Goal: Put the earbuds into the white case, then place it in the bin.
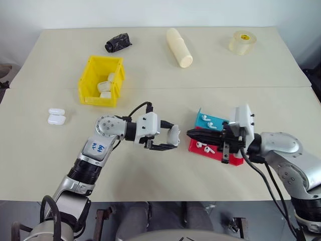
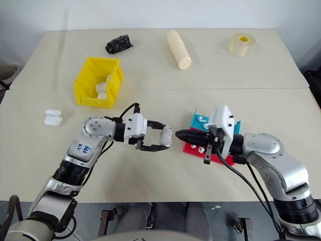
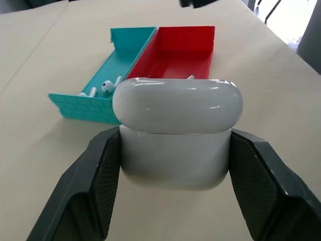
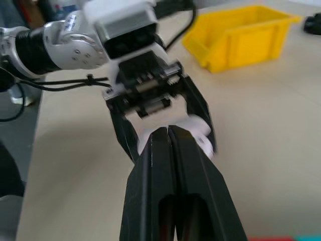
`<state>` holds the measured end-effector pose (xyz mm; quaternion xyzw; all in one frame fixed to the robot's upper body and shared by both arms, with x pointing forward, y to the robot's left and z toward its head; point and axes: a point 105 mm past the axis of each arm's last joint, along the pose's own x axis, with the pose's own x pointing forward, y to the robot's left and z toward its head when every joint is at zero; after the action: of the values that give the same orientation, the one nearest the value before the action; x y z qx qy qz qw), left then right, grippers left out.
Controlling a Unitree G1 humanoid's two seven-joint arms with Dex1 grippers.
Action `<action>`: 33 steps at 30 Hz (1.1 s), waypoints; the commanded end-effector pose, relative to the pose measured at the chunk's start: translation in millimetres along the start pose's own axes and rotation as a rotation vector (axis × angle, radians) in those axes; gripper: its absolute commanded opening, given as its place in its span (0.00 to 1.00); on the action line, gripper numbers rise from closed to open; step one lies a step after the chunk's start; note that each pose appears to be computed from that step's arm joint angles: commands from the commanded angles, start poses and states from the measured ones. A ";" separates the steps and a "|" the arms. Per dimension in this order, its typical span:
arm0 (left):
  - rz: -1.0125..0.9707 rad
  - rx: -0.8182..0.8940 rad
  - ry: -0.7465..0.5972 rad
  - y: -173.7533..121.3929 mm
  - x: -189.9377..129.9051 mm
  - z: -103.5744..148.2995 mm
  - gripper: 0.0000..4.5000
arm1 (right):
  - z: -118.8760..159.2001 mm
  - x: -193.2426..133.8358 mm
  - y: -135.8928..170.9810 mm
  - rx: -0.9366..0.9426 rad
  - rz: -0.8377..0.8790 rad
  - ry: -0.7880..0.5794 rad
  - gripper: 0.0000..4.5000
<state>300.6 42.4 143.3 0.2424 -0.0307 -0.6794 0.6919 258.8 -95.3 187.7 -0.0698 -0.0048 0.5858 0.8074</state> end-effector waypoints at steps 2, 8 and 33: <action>-0.016 0.044 -0.001 -0.7 6.1 12.1 0.62 | 6.6 20.7 6.7 -0.016 0.038 -0.019 0.01; -0.001 0.058 -0.005 0.4 6.0 15.0 0.62 | -7.2 28.3 9.9 -0.002 0.062 0.034 0.01; 0.504 -0.139 -0.278 -22.2 -97.9 0.1 0.62 | -4.1 -58.5 -10.3 -0.160 -0.143 -0.124 0.71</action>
<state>274.0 124.2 151.0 0.0880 -0.1150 -0.5463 0.8250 256.1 -152.0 179.6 -0.0798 -0.0783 0.5319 0.8394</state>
